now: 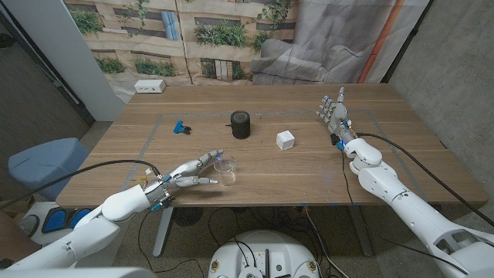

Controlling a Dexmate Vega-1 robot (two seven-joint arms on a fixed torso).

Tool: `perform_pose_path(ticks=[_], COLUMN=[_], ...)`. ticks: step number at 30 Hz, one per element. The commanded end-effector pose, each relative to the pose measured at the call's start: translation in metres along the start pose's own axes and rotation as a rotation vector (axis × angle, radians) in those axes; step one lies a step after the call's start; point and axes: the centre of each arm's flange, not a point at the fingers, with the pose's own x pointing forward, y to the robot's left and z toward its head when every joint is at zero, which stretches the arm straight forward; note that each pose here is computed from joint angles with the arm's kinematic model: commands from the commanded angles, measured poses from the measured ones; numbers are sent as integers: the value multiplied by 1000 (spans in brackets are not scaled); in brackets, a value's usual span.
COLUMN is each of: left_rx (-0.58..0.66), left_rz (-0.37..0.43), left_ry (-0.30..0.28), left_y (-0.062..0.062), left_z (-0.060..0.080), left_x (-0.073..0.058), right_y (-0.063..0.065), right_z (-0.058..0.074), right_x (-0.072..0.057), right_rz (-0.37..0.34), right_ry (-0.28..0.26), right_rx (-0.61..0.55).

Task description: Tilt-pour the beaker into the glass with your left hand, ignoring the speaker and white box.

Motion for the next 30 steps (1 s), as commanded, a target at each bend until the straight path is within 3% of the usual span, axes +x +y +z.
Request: perform_pose_path(ticks=[1, 30], left_rx=[30, -40], left_rz=[17, 110], left_ry=[9, 21], left_y=[-12, -25], left_z=[1, -1], left_x=[6, 27], right_y=[0, 0], right_z=[0, 0], right_x=[0, 0], right_rz=[0, 0], right_ry=[0, 0], right_rx=[0, 0])
